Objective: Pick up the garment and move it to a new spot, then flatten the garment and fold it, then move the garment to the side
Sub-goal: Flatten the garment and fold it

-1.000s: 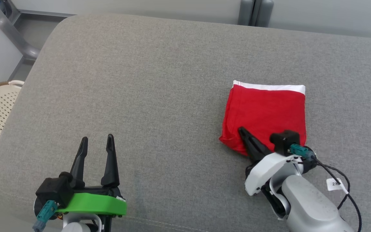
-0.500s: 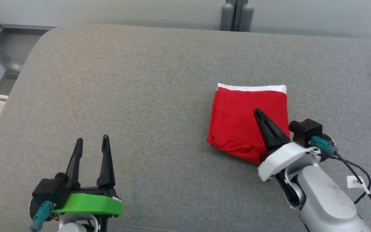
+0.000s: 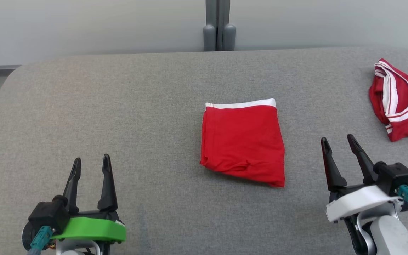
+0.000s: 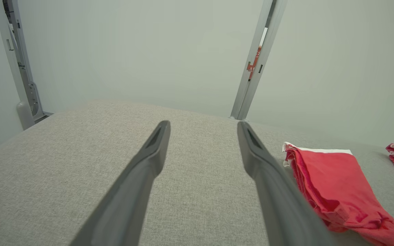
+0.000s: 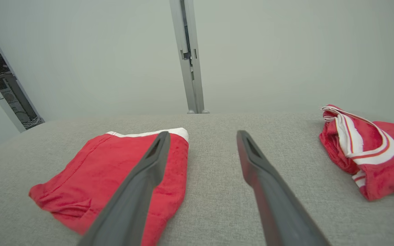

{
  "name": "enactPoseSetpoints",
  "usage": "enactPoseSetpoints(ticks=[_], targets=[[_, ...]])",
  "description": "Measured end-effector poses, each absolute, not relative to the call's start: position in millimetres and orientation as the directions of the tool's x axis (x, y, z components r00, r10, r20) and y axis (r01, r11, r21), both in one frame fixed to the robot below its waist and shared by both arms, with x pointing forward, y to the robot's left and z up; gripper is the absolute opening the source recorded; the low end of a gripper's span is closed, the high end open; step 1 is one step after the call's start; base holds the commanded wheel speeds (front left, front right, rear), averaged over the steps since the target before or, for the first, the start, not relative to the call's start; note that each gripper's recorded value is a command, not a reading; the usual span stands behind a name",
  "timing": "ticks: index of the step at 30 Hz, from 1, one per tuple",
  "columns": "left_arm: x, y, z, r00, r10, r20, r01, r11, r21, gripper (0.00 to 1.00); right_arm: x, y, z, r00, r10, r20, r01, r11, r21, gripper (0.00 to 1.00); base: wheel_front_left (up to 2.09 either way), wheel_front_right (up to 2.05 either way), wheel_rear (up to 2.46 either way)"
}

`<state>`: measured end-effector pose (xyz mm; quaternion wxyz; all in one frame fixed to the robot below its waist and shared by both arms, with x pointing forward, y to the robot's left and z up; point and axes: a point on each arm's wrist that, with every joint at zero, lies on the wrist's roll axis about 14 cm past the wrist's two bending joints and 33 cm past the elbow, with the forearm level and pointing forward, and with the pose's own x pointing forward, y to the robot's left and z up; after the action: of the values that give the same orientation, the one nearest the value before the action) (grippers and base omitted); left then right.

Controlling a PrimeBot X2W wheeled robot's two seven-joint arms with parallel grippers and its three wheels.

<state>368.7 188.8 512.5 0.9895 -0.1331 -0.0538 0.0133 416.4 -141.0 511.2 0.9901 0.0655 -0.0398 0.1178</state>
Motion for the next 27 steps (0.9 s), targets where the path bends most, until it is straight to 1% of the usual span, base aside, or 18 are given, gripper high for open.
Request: enactPoseSetpoints(ticks=[6,11,21,27], targets=[[363.0,193.1,518.8,0.991,0.046,0.123,-0.014,0.969,-0.248,1.0,389.9,-151.2,512.1,0.977,0.185,0.103,-0.199,0.971,0.136,1.0,0.0,0.0,0.0],[355.2,199.6,519.0,0.99,0.064,0.125,-0.033,0.972,-0.234,1.0,377.3,-150.8,516.5,0.976,0.18,0.119,-0.195,0.972,0.133,1.0,0.0,0.0,0.0],[338.6,214.4,514.4,0.989,0.095,0.111,-0.076,0.983,-0.168,1.0,365.4,-137.1,528.5,0.968,0.196,0.158,-0.217,0.968,0.13,1.0,0.0,0.0,0.0],[331.9,210.2,514.2,0.991,0.068,0.111,-0.054,0.99,-0.127,1.0,362.4,-132.8,531.3,0.965,0.204,0.167,-0.225,0.967,0.122,1.0,0.0,0.0,0.0]])
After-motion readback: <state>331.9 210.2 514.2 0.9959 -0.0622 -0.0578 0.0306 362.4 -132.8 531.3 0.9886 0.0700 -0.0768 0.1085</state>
